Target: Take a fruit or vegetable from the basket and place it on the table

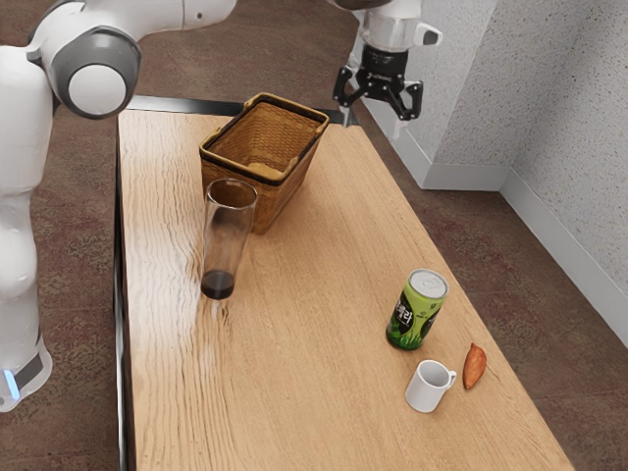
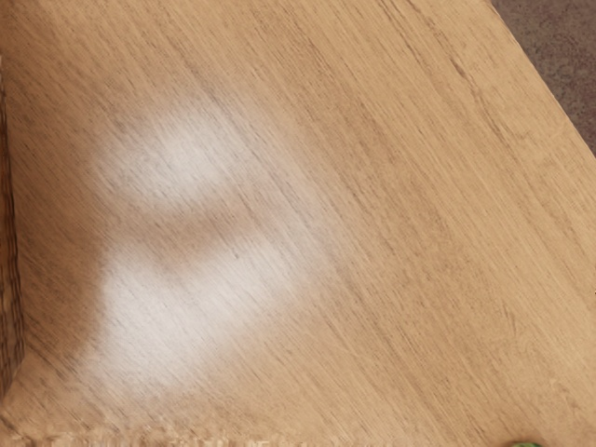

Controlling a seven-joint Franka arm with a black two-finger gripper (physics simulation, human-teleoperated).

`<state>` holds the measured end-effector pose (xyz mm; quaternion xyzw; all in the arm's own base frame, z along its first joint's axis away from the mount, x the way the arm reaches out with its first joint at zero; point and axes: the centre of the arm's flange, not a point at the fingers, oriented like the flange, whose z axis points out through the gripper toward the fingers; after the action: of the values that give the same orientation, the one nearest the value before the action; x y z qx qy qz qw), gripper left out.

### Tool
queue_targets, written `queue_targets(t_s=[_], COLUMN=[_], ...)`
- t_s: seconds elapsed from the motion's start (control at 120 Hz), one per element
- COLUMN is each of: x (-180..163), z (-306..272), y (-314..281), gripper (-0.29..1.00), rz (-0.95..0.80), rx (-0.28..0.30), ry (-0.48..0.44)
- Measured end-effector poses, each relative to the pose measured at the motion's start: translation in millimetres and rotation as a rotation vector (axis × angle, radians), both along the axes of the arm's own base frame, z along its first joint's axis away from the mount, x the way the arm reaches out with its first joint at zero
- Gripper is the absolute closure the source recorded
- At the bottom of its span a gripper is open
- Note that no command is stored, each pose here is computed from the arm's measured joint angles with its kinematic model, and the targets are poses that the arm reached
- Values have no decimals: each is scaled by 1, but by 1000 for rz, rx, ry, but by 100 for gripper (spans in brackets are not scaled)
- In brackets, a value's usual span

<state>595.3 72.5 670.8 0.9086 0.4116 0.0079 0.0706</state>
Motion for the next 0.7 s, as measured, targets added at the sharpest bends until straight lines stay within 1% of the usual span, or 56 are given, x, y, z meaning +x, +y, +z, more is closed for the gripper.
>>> queue_targets(t_s=[0.092, 0.25, 0.4, 0.433, 0.458, 0.517, 0.567, 0.617, 0.7], x=[-3, -24, -29, -54, -83, -143, -189, -207, -206], z=[4, 32, 31, 28, 23, 14, -10, -27, -40], y=[-6, -18, -4, 3, 5, 14, 21, 26, 35], gripper=[0, 0, 0, 0, 0, 0, 0, 0, 0], rz=[193, 386, 618, 679, 717, 793, 850, 900, 987], rx=[-24, -45, -52, -31, -25, -39, -51, -60, -68], ry=[32, 33, 76, 95, 109, 106, 98, 81, 53])
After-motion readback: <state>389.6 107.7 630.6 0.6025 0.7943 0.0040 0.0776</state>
